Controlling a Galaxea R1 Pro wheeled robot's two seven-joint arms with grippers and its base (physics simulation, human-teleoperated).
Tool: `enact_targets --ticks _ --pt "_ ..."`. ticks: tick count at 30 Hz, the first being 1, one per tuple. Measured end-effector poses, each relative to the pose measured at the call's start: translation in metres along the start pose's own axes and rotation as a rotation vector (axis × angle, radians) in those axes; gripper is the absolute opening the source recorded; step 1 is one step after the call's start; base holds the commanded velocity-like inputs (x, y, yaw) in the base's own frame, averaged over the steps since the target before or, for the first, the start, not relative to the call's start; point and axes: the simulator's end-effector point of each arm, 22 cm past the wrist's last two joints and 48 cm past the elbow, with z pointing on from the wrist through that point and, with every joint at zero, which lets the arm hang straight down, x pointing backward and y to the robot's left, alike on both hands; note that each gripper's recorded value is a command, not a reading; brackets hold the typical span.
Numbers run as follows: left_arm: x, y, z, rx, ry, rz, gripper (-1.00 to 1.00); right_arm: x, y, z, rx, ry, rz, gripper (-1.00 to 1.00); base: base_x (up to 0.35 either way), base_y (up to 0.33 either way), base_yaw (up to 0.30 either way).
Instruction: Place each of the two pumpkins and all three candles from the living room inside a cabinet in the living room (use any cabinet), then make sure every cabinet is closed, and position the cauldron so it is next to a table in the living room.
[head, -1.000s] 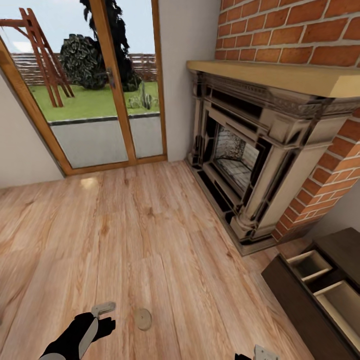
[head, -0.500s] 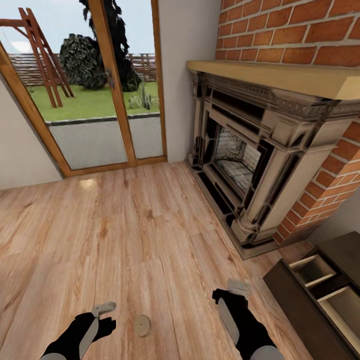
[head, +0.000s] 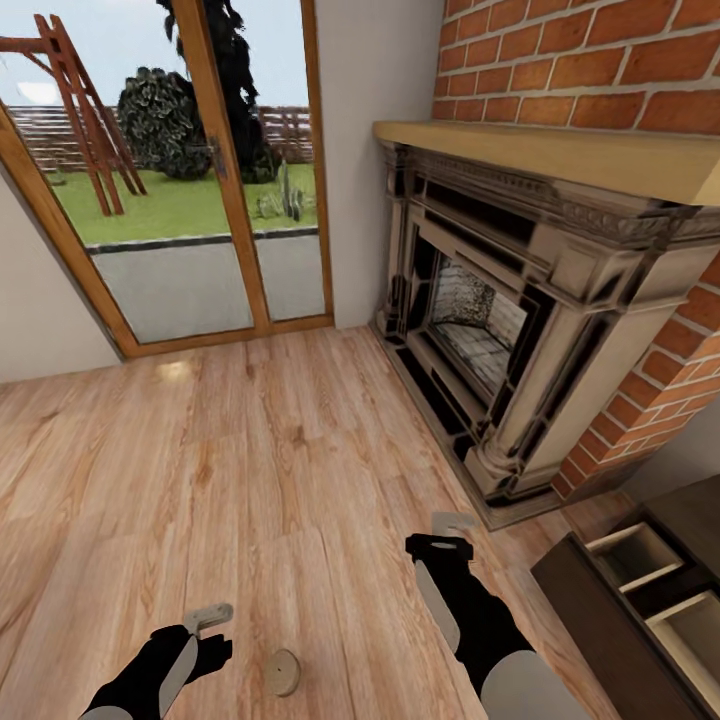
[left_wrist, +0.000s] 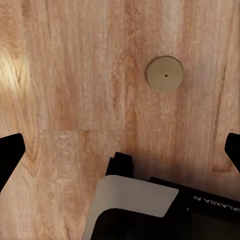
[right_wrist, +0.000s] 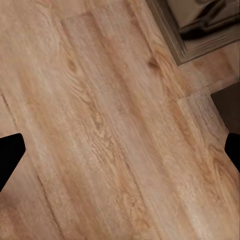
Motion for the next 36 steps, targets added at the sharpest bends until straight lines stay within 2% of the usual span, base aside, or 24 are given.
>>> enact_targets --ticks 7,15,23,26,30,36 --pt "0.0 0.0 0.0 0.001 -0.001 -0.001 1.0 -0.001 0.009 -0.004 -0.016 -0.001 -0.031 1.0 0.013 0.0 0.0" --pt "-0.001 -0.001 0.001 0.002 -0.006 -0.002 1.0 -0.016 0.012 -0.01 -0.028 -0.027 -0.023 1.0 0.0 0.0 0.0" --pt "-0.002 0.0 0.012 -0.001 -0.011 -0.003 1.0 -0.017 0.015 -0.005 -0.037 -0.029 -0.025 1.0 0.0 0.0 0.0" --pt "-0.004 -0.001 0.016 0.001 -0.015 -0.007 1.0 -0.019 0.027 -0.007 -0.064 -0.03 -0.03 1.0 0.0 0.0 0.0" --pt "-0.014 -0.001 0.02 0.0 -0.051 -0.011 1.0 -0.013 0.037 -0.005 -0.092 -0.013 -0.02 1.0 0.0 0.0 0.0" --pt "-0.027 -0.002 0.027 -0.001 -0.113 -0.017 1.0 -0.008 0.04 0.002 -0.1 -0.008 -0.014 1.0 0.0 0.0 0.0"
